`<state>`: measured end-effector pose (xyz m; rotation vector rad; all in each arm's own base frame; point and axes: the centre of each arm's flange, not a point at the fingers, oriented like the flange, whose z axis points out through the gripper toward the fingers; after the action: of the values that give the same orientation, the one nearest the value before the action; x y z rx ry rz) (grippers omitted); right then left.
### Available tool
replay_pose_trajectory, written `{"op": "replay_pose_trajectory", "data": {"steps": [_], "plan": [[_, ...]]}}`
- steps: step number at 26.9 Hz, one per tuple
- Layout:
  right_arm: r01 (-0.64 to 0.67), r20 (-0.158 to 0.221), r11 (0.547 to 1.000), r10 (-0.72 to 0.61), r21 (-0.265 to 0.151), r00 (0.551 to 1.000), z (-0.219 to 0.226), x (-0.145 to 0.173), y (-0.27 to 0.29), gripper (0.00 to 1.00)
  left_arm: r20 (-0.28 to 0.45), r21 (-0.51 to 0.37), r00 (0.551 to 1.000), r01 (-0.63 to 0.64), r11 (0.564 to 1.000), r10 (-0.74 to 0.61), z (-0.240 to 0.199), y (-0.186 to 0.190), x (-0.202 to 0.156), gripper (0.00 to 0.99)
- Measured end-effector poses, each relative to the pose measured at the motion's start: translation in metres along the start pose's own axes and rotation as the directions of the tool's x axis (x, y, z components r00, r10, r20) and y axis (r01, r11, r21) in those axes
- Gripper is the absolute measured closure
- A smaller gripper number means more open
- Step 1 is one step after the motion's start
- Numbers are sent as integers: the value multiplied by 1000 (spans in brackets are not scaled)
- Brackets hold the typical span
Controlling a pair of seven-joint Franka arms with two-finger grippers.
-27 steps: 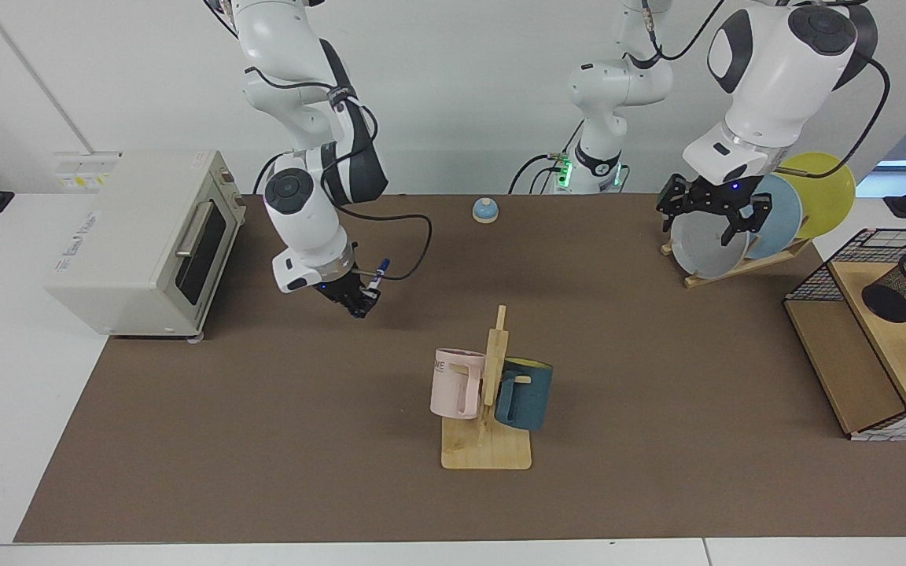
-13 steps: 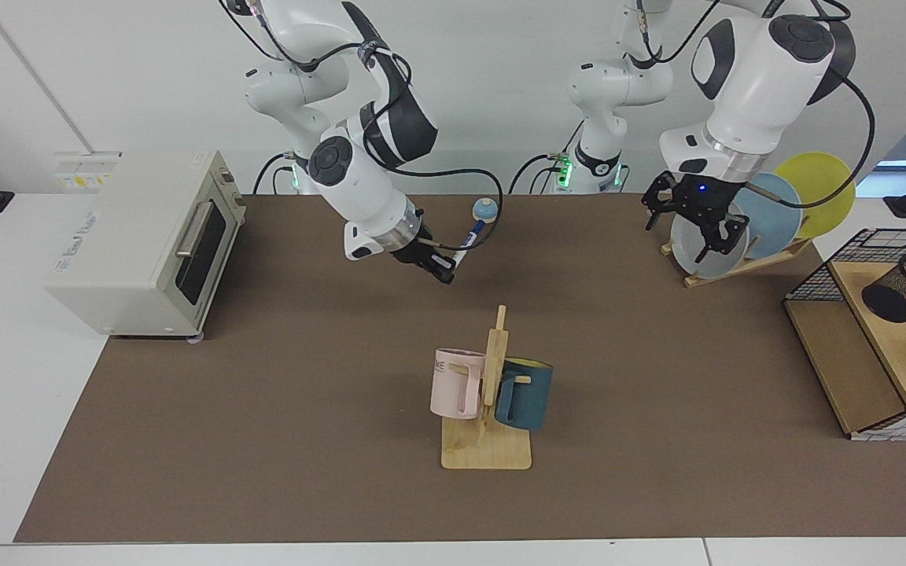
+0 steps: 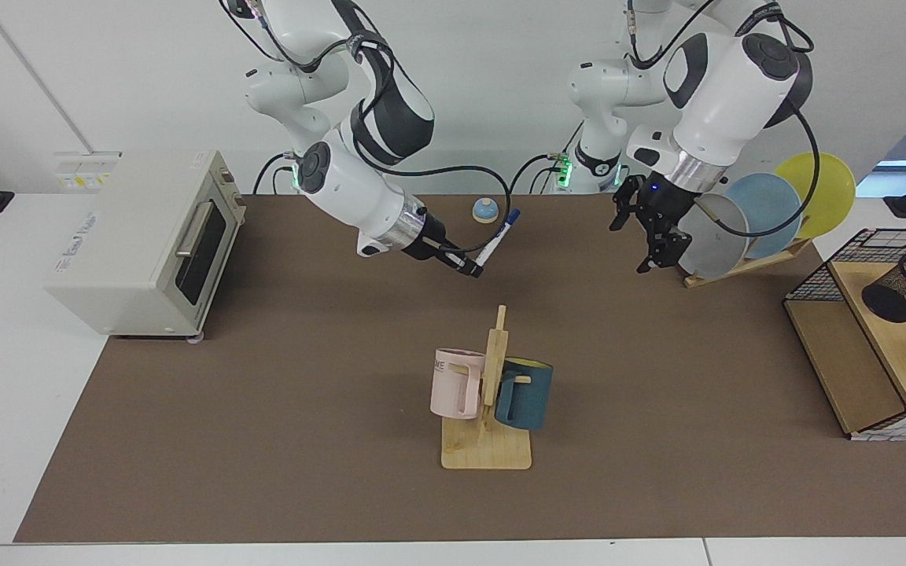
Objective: Put markers into pen holder
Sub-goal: 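Lift the marker with the right gripper while the left gripper approaches, then close the left gripper on the marker's free end near the right gripper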
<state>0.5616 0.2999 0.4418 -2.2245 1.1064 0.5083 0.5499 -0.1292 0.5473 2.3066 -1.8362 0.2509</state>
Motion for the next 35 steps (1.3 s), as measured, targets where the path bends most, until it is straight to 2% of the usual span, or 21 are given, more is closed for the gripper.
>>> {"op": "replay_pose_trajectory", "data": {"steps": [5, 9, 12, 16, 19, 22, 28, 31, 35], "plan": [[-92, 30, 995, 91, 42, 995, 15, -25, -7, 828, -78, -30, 995, -64, 998, 61, 2, 7, 3, 0], [-170, 37, 984, 168, 59, 985, 18, -31, -10, 828, -85, -41, 987, -140, 989, 137, 3, 14, 7, 0], [-224, 49, 972, 221, 67, 974, 18, -34, -13, 828, -80, -84, 979, -192, 978, 186, 2, 24, 8, 0], [-305, 92, 949, 298, 79, 950, 21, -35, -15, 828, -70, -104, 973, -225, 969, 219, -23, 48, 10, 0], [-355, 107, 932, 346, 79, 932, 24, -33, -16, 828, -27, -76, 980, -201, 977, 199, -48, 70, 15, 0], [-390, 104, 917, 381, 84, 919, 33, -34, -18, 828, 35, -35, 984, -172, 984, 174, -68, 96, 27, 0], [-413, 97, 906, 404, 96, 910, 55, -53, -24, 828, 173, 62, 976, -141, 988, 128, -73, 143, 69, 0], [-415, 100, 905, 406, 95, 909, 58, -60, -27, 828, 199, 89, 975, -123, 988, 103, -68, 148, 77, 0], [-414, 101, 905, 405, 99, 909, 56, -60, -28, 828, 246, 104, 965, -119, 987, 90, -59, 136, 68, 0]]}}
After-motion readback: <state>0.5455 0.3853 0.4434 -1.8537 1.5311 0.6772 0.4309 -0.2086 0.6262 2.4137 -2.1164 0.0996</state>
